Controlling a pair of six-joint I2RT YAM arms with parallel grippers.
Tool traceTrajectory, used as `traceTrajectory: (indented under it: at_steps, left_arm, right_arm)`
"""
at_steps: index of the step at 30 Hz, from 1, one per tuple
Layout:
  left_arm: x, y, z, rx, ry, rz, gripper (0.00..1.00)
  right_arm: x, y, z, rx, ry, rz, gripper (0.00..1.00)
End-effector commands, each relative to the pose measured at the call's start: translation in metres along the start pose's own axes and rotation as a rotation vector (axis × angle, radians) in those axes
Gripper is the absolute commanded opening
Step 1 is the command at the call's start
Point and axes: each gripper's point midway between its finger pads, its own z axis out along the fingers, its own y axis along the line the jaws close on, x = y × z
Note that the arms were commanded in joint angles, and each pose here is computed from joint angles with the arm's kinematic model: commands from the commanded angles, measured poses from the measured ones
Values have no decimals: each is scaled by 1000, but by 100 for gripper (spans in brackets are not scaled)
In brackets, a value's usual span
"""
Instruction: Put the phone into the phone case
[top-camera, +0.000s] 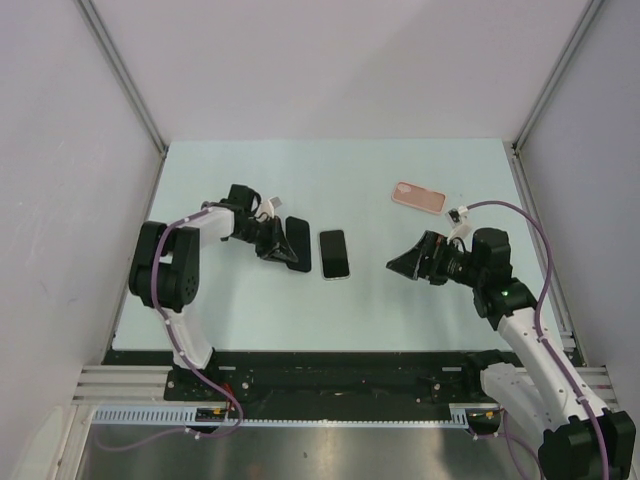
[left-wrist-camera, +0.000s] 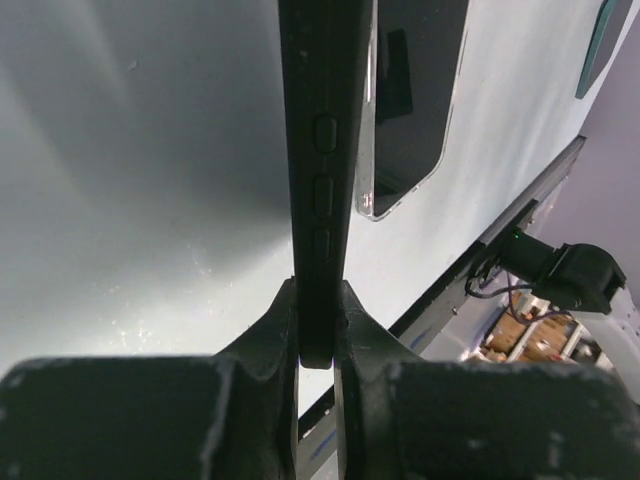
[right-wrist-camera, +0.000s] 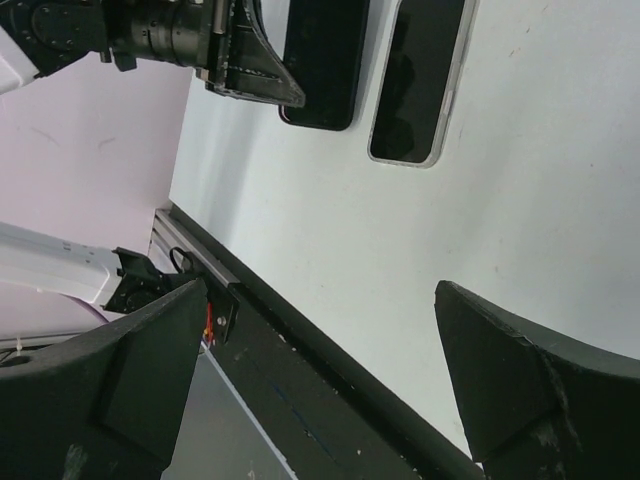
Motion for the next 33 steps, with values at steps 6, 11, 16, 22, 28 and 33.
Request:
traceTrajectory:
  at_steps: [6,11,16,22,28,33]
  left_arm:
    - [22,-2,10,95,72,-35,4]
    - [29,19,17,8,92,-85,27]
    - [27,29,5,-114,57,-79,53]
    - [21,27,-7,-164,16,-62,63]
    - [10,20,-30,-237,-79,-26,85]
    - [1,16,-59,-325,-197,25,100]
  right_arm:
    - [-14,4,-1,2,-37,-45,100]
    - [-20,-6,5,45,-55,-16,99]
    - [-33,-63,13,318,-134,74,97]
    - [-64,-82,24,409,-242,126,93]
    - [-100,-122,24,621,-337,83,93]
    - [-140,-164,18,825,-370,2,93]
